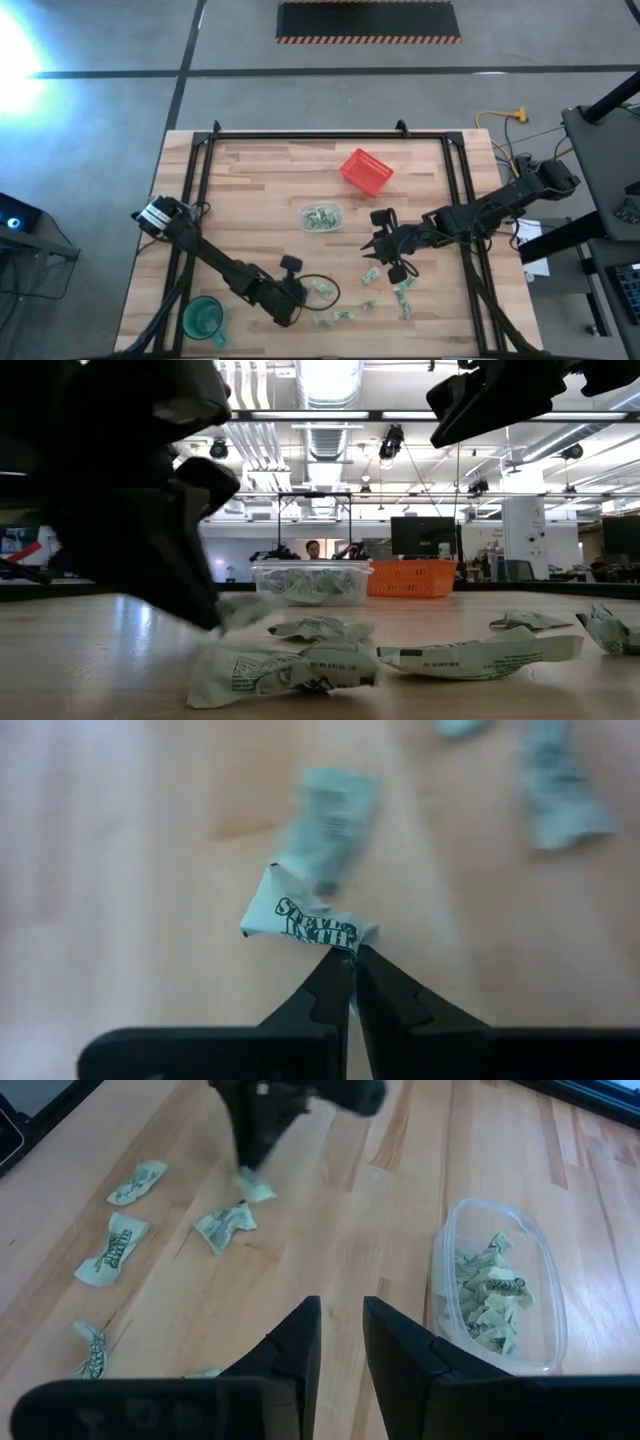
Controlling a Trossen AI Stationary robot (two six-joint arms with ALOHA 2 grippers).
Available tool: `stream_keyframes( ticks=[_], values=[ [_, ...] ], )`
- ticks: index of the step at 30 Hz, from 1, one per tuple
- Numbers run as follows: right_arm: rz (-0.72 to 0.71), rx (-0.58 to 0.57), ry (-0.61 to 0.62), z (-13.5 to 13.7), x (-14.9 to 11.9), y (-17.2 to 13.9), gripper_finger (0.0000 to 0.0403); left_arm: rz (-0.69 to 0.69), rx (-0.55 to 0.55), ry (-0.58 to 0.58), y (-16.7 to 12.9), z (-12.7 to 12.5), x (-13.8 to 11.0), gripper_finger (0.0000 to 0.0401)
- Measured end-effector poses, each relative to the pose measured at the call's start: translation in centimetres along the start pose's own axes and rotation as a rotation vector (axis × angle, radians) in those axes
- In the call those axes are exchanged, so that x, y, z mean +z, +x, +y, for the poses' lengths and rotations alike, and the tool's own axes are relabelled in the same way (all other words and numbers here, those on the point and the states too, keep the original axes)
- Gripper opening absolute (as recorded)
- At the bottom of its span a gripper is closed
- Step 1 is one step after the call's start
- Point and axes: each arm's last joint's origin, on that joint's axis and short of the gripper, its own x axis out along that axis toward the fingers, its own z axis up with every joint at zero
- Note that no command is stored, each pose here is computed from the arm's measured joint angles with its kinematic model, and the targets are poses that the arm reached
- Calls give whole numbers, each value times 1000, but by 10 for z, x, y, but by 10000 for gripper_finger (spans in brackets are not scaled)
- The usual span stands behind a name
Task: Pick and place items into bin
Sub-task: Put the stevia packet into the transparent bin
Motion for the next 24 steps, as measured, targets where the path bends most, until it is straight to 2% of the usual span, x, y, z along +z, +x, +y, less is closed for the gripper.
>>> stream_keyframes(
  ticks=[3, 13, 19, 24],
  values=[
    [0, 0, 0, 0, 0, 0, 70, 2, 103, 4, -7, 9, 2, 1],
    [2, 0, -1, 0, -1, 0, 76, -8, 226, 50, -16, 43, 15, 1],
    [2, 0, -4, 0, -1, 0, 68, -7, 365, 56, -20, 89, 27, 1],
    [6, 0, -5, 0, -1, 0, 73, 21, 476, 7, -25, 138, 31, 1]
  ],
)
